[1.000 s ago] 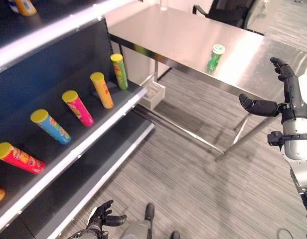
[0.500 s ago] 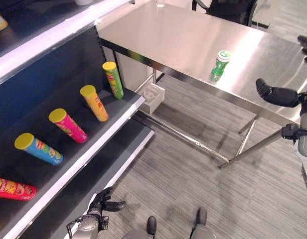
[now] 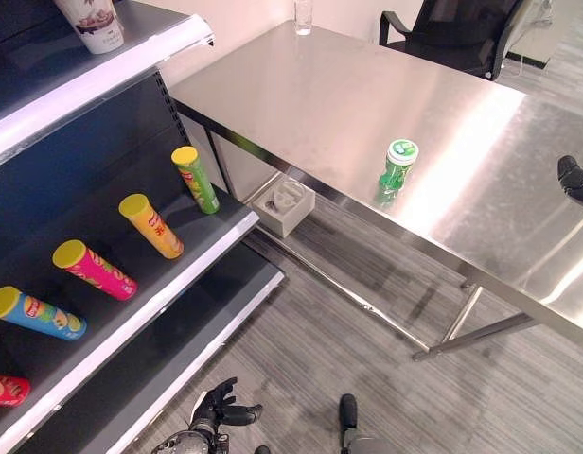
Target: Put the goods on the table back onto the shelves and tidy them up.
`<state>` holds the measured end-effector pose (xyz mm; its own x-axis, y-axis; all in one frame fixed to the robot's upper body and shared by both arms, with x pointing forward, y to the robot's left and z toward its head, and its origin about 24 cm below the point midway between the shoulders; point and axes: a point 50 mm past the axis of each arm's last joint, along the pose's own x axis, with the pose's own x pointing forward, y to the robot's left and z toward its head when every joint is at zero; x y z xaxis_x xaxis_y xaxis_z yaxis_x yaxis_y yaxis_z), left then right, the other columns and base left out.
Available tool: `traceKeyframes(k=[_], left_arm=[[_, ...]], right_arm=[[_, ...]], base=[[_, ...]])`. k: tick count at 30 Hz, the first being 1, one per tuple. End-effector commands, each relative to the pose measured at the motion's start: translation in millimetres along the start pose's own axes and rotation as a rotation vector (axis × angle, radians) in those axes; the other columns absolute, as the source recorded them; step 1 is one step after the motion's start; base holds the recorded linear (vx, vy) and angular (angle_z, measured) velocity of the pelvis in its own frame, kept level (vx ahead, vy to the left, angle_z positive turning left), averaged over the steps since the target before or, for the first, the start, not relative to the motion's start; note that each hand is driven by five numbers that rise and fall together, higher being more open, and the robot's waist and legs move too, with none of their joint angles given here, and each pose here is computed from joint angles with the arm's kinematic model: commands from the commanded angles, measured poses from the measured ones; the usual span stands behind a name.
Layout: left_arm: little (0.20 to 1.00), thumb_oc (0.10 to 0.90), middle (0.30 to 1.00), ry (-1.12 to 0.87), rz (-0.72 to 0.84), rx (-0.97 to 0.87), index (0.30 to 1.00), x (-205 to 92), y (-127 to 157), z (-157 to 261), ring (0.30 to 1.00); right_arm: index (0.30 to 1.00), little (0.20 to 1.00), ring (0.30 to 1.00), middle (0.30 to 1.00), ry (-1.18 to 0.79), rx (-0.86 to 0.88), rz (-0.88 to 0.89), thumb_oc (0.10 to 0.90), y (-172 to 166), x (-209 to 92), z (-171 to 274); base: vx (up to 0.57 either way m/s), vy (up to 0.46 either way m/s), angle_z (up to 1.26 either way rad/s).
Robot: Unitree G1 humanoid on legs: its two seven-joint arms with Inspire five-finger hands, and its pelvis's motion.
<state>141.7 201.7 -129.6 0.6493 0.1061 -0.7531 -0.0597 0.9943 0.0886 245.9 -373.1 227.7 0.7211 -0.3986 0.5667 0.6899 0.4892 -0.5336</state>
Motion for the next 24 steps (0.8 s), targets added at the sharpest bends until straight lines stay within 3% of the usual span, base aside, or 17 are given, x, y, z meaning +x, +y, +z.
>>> traceKeyframes(k=[1,9,24], left_arm=[[0.900,0.800,0.900,-0.076,0.049,0.094,0.900,-5.9,38.3,13.7,0.900],[0.900,0.800,0.900,-0.068,0.005,0.110,0.900,-4.7,28.1,12.5,0.900],[0.900,0.800,0.900,-0.052,0.081,0.084,0.900,-6.3,47.0,7.9,0.900]], right_arm=[[0.900,0.900,0.900,0.900,-0.239,0.096,-0.099,0.800,-31.6,24.2,51.0],[0.900,0.900,0.900,0.900,-0.189,0.154,-0.028,0.800,-13.2,22.1,42.5],[0.900,0.900,0.900,0.900,-0.130,0.231,0.192,0.800,44.7,7.7,36.5]], base=[[-0.05,-0.080,0.30],[0.07,0.089,0.17],[0.04,0.082,-0.07]])
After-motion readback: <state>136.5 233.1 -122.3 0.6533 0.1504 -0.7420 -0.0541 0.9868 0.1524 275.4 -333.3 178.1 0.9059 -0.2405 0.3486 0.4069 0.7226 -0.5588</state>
